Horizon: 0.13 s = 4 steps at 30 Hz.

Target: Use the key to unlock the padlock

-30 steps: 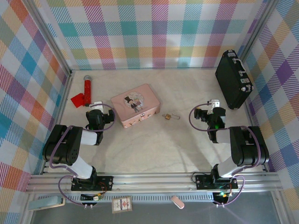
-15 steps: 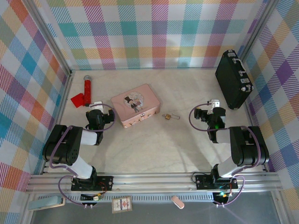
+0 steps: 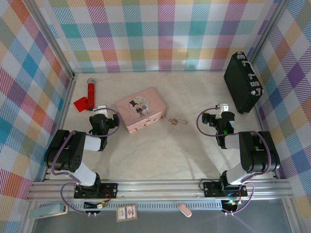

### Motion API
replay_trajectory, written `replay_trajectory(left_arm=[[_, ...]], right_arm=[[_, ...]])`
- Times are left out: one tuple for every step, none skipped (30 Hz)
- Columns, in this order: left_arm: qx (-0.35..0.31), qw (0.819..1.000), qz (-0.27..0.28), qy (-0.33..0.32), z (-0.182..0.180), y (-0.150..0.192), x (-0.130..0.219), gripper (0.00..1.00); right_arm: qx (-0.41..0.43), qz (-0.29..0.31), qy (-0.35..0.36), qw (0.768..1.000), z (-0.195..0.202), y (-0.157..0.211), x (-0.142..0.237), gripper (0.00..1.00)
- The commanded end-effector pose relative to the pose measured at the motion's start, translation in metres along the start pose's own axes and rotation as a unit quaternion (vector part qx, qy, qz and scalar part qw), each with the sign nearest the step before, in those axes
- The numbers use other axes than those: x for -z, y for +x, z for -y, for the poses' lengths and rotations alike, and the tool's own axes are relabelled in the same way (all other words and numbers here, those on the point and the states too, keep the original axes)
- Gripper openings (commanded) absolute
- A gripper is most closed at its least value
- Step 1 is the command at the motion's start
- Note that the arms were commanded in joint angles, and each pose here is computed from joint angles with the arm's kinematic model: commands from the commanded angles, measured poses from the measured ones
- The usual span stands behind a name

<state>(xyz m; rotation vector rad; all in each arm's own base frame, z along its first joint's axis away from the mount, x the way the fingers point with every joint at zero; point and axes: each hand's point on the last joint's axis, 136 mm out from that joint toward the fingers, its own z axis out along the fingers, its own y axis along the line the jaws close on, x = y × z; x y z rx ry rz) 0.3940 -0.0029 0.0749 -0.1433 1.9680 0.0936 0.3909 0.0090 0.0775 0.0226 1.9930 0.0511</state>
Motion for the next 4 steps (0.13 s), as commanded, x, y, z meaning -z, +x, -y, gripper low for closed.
replay_trajectory(left_arm=[[0.008, 1.0, 0.015, 0.003, -0.0004, -0.0105, 0.0005, 1.0], [0.008, 1.0, 0.015, 0.002, -0.0007, -0.0101, 0.0003, 1.0], [0.008, 1.0, 0.015, 0.003, -0.0006, -0.0103, 0.0004, 1.0], [0.007, 1.0, 0.014, 0.002, -0.0008, -0.01, 0.0003, 1.0]], right_arm=[[-0.007, 0.019, -0.011, 1.0, -0.0038, -0.0157, -0.002, 0.99], [-0.007, 0.02, -0.011, 1.0, -0.0039, -0.0158, -0.0017, 0.99], [-0.006, 0.021, -0.011, 1.0, -0.0042, -0.0155, -0.0013, 0.99], [-0.005, 0.022, -0.012, 1.0, -0.0046, -0.0159, -0.0007, 0.99]])
